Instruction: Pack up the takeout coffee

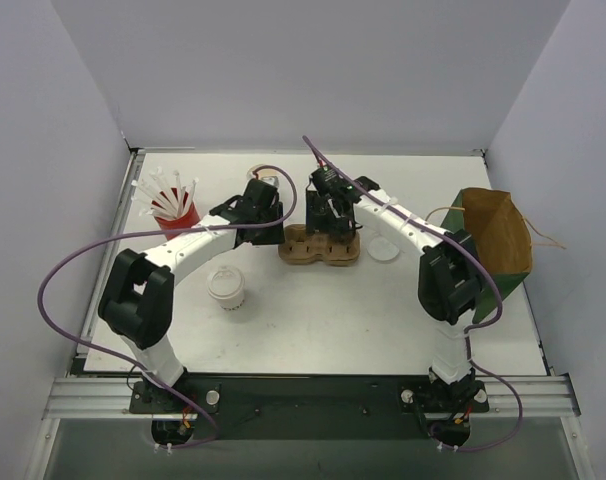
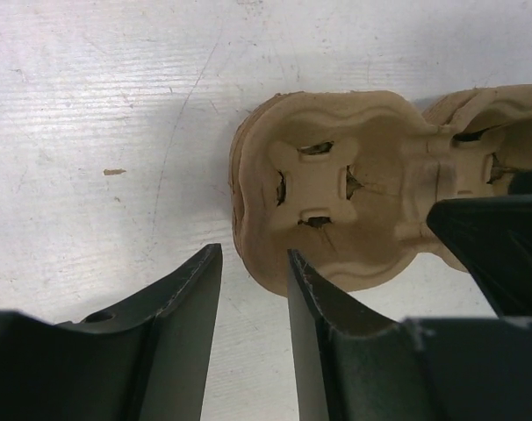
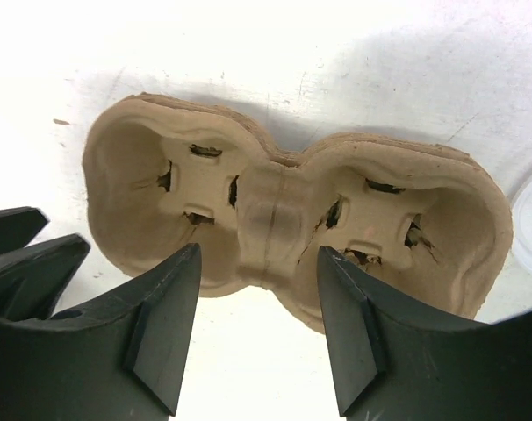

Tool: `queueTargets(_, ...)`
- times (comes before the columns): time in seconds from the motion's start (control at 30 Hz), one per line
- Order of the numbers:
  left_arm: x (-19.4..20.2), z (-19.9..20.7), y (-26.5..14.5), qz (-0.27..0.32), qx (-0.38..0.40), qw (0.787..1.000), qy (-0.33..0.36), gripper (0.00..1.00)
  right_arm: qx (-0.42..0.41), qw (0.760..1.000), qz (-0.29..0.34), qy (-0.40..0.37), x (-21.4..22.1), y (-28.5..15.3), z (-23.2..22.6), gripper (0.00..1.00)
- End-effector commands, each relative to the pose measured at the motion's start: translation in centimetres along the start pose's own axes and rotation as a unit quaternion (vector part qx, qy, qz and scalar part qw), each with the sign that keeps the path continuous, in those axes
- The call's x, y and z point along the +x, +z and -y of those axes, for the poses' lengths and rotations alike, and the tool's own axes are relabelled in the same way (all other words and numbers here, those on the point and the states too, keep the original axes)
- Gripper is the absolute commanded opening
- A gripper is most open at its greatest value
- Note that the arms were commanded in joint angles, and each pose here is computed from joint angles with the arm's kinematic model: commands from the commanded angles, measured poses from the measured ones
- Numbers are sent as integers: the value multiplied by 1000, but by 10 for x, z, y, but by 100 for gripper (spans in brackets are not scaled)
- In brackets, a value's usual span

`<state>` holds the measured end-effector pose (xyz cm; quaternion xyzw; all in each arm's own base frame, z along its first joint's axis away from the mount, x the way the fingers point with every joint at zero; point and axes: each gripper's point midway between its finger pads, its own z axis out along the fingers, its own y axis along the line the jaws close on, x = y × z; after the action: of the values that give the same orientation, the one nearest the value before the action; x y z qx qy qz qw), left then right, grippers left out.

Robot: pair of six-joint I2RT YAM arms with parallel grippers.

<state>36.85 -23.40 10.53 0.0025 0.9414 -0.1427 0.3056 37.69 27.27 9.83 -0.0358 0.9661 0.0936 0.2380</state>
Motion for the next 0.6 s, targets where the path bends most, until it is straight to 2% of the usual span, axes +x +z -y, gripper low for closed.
queueTargets(0.0, -26, 9, 5, 35, 13, 999, -6, 45, -18, 999, 28, 17, -17, -27, -2, 51)
queueTargets(0.43, -21, 12, 19, 15, 18, 1000, 14, 40, 35, 998, 47, 35, -18, -42, 43, 51)
queueTargets(0.57, -21, 14, 21, 13, 21, 1000, 17, 36, 60, 997, 45, 33, -12, -40, 58, 51)
